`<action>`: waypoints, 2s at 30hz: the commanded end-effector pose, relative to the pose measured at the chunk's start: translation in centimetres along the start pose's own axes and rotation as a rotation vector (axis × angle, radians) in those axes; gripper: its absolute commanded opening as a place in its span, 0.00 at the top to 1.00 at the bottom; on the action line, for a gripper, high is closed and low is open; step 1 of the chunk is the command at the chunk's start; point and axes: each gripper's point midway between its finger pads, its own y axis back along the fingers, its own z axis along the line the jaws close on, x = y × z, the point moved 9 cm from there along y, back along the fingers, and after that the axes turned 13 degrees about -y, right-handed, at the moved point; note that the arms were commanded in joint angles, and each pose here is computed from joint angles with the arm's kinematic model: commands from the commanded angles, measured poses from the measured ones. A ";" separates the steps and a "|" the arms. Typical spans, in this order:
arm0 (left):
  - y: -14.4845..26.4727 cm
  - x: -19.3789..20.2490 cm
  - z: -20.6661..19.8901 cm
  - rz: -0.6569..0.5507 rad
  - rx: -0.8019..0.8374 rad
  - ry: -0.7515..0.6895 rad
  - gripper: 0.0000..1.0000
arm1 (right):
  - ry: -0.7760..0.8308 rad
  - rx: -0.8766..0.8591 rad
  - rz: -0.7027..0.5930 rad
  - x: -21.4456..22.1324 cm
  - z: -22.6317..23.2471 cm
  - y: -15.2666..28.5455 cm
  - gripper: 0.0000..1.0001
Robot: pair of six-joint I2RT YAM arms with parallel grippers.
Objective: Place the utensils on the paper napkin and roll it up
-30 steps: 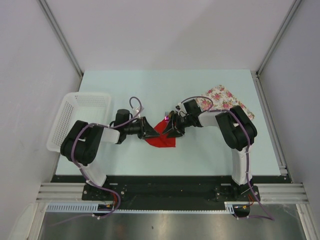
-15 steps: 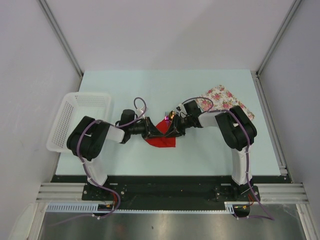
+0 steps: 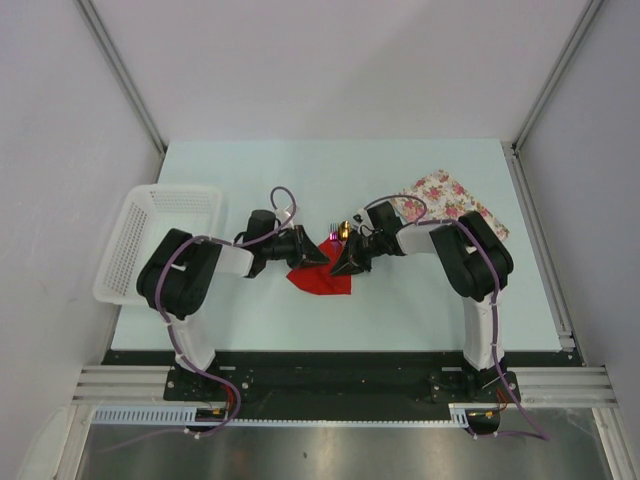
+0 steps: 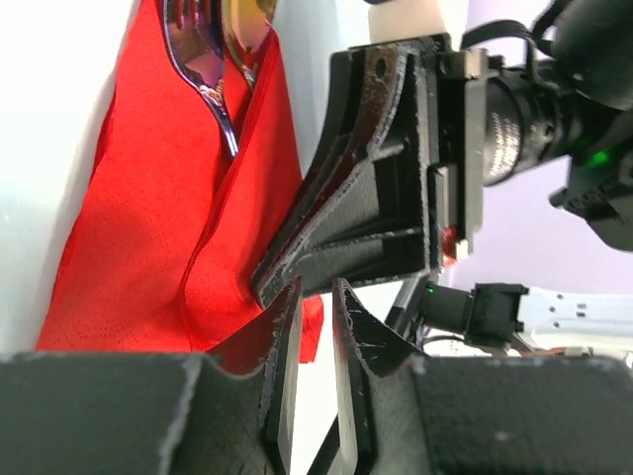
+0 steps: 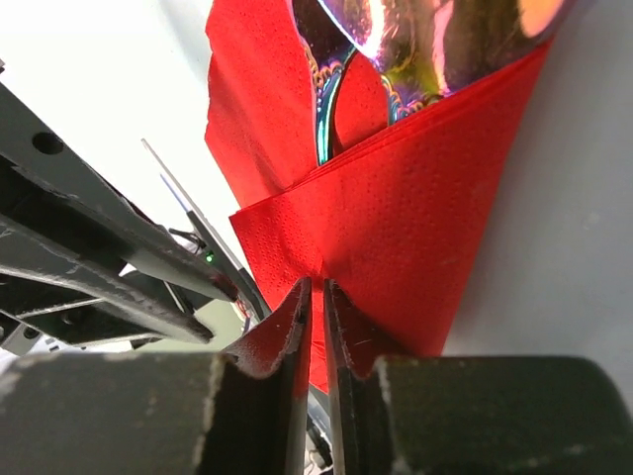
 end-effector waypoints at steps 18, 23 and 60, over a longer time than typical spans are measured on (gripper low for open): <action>-0.4 1.7 3.2 0.139 -0.285 -0.026 0.96 | 0.297 0.149 -0.209 0.2 5.8 3.5 0.81; -0.5 1.6 3.1 0.130 -0.290 -0.031 0.96 | 0.332 0.239 -0.237 0.2 5.6 2.6 0.87; -0.2 1.6 2.7 0.132 -0.272 -0.059 0.97 | 0.366 0.227 -0.197 0.4 5.2 0.4 0.92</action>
